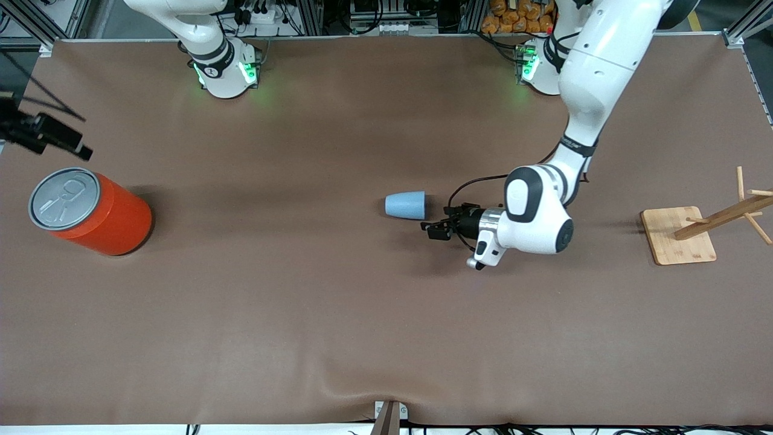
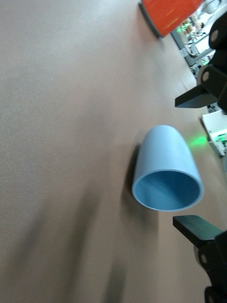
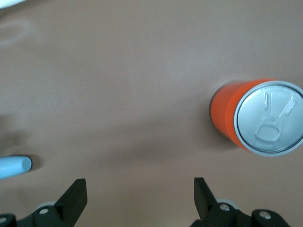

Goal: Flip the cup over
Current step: 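Grasp the lying blue cup with the left gripper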

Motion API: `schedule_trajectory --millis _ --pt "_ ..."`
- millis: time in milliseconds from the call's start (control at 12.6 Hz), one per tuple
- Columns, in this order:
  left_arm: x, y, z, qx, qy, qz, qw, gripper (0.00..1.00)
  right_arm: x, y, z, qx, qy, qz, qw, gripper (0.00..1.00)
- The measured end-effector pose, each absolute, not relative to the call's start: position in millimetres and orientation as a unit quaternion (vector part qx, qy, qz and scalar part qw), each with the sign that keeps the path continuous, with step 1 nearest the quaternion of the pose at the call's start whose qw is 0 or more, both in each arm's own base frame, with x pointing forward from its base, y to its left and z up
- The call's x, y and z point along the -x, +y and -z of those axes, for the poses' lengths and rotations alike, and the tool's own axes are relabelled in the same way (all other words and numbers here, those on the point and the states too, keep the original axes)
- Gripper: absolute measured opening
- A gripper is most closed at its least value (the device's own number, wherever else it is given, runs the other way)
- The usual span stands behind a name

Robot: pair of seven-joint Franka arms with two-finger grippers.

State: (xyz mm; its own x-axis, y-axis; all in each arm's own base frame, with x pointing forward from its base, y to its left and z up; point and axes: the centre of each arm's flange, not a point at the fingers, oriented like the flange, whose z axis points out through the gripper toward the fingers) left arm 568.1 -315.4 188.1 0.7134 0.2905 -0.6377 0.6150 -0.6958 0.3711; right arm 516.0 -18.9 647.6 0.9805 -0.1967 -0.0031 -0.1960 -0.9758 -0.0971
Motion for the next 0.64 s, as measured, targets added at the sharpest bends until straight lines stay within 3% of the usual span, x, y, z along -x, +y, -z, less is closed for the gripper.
schedule_trajectory --millis 159,637 --pt "-562.5 -329.5 -176.4 -0.879 0.271 0.266 0.287 1.00 -504.1 -16.1 -652.4 0.994 0.097 0.007 0.049 1.00" --pt "-540.6 -370.9 -156.3 -0.876 0.288 0.254 0.293 1.00 -522.1 -8.6 -667.6 0.995 0.087 0.010 0.047 1.00"
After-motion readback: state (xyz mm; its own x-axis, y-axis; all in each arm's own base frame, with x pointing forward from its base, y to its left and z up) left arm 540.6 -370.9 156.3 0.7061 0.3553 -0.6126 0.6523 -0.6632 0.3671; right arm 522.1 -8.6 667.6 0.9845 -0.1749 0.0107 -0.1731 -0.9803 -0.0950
